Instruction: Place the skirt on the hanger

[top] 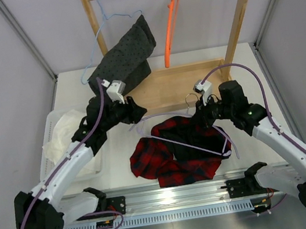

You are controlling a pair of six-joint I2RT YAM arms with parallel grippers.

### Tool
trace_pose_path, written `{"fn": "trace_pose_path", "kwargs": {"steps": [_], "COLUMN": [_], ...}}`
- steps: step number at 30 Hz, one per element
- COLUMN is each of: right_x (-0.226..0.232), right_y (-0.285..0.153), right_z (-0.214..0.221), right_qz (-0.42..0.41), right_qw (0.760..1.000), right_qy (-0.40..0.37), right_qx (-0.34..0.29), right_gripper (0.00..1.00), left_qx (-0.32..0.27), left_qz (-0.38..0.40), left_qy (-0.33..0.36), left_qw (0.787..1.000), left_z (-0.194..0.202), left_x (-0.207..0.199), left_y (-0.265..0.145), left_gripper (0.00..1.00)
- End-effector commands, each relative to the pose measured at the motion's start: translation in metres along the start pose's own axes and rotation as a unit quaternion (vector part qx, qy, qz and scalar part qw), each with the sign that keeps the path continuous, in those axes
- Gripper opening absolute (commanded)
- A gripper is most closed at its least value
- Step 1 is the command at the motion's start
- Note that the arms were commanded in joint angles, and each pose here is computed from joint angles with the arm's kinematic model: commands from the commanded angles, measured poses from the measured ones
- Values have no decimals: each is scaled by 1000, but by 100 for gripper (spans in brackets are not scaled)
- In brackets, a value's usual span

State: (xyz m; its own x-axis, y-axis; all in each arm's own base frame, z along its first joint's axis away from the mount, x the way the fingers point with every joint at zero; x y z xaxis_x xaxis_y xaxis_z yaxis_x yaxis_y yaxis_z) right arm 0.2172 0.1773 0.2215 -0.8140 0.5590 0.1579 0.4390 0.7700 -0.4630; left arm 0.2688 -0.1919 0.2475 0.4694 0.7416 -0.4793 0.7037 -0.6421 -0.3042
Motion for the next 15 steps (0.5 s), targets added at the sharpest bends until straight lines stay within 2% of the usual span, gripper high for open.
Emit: {"fn": "trace_pose_path", "kwargs": {"steps": [1,3,7,9,15], "right_x": [6,9,13,14,15], "right_y": [-2,-2,-4,-4,-2], "right_z": [-15,-17,-23,-24,-24], "right_qz": [-17,-26,-37,-41,-47], "right_qw": [999,998,997,997,997], "right_qy": [-26,-29,-38,-39,-41], "right_qx": [-39,-42,-52,-51,-48], "right_gripper": [0,0,0,0,0], "left_qx": [25,50,58,73,132], "left_qz": [93,129,217,234,326], "left_qy": [61,71,118,117,114], "left_qw": [993,988,967,962,929], "left_z": [-5,-4,-17,-12,-4], "left_x": [-21,-28,-52,-52,-67], "left_y": [11,24,31,37,43], "left_gripper": [58,59,59,60,59]}}
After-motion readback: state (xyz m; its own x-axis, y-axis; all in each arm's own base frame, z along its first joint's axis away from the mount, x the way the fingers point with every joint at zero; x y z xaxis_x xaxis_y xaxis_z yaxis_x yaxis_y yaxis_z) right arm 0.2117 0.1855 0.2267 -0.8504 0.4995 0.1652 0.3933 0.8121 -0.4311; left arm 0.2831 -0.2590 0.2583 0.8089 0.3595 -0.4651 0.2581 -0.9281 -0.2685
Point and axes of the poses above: each gripper's point midway between its finger pads, its own y axis out along the fingers, its own x axis along the line the jaws close on, z = x × y, the point moved 4 cm from there along -y, back along the fingers, and after that the axes turned 7 degrees about -y, right-handed, at the moved point
